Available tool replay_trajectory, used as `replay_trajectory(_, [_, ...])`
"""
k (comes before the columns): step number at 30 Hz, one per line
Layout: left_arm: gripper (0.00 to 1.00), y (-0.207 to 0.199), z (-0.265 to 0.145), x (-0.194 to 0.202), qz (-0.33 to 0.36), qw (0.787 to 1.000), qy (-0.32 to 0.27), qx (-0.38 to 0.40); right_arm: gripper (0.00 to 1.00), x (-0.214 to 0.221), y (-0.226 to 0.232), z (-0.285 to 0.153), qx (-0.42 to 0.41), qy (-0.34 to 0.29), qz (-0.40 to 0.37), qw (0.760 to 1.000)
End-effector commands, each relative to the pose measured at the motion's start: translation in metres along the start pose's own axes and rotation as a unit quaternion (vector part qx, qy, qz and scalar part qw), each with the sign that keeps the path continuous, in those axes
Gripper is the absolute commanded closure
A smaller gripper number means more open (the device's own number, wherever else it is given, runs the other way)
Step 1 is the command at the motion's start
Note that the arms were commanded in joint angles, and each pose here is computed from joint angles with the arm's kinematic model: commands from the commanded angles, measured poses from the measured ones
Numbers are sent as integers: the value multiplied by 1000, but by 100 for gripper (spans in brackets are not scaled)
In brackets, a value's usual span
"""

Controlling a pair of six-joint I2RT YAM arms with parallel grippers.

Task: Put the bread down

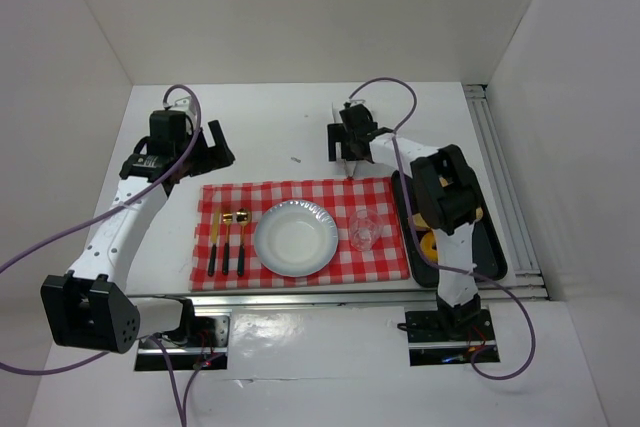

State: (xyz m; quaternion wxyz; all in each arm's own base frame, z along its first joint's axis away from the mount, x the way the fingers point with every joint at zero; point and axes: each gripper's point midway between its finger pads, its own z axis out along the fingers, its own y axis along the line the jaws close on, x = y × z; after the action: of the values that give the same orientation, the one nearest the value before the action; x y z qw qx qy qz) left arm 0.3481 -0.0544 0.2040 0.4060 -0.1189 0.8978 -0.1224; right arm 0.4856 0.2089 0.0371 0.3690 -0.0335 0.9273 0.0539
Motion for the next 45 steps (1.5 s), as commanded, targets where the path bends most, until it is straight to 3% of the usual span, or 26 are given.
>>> replay_trajectory(1, [1, -2, 0, -6, 1, 1000, -11, 3, 0, -23, 3, 13, 19, -28, -1, 999])
replay_trajectory(8, [1, 0, 0, -7, 6, 1000, -13, -2, 0, -30, -3, 43, 61, -33, 3, 998])
replay_trajectory(10, [1, 2, 0, -8, 10, 1000, -15, -7, 4, -34, -3, 47, 64, -38, 4, 997])
replay_trajectory(14, [1, 2, 0, -8, 10, 1000, -15, -7, 32, -49, 2, 45, 60, -52, 13, 997])
replay_trajectory(15, [1, 2, 0, -8, 10, 1000, -15, -7, 47, -54, 4, 40, 54, -56, 14, 997])
replay_trajectory(16, [1, 2, 0, -8, 15, 1000, -15, -7, 52, -66, 6, 33, 50, -68, 17, 996])
replay_trajectory(19, [1, 2, 0, -8, 15, 1000, -15, -7, 63, -94, 9, 3, 42, -92, 24, 995])
replay_trajectory(24, [1, 2, -2, -13, 15, 1000, -22, -9, 63, -158, 17, -81, -2, -140, 34, 989])
replay_trajectory(27, [1, 5, -2, -10, 15, 1000, -17, -16, 62, -129, 3, -110, 3, -85, 34, 996])
replay_trajectory(28, [1, 5, -2, -10, 15, 1000, -17, -16, 62, -131, -5, -143, 9, -98, 42, 994])
replay_trajectory(30, [1, 3, -2, -5, 15, 1000, -11, -8, 62, -114, -21, -167, 16, -91, 53, 994])
replay_trajectory(37, [2, -7, -4, -1, 11, 1000, -6, 21, 62, -5, -92, -279, 72, -40, 105, 991])
replay_trajectory(41, [2, -11, -3, -1, 6, 999, -1, 31, 61, 56, -117, -313, 122, 27, 133, 983])
replay_trajectory(45, [4, -16, -3, -5, 7, 999, -7, 43, 56, 86, -117, -326, 119, 63, 152, 979])
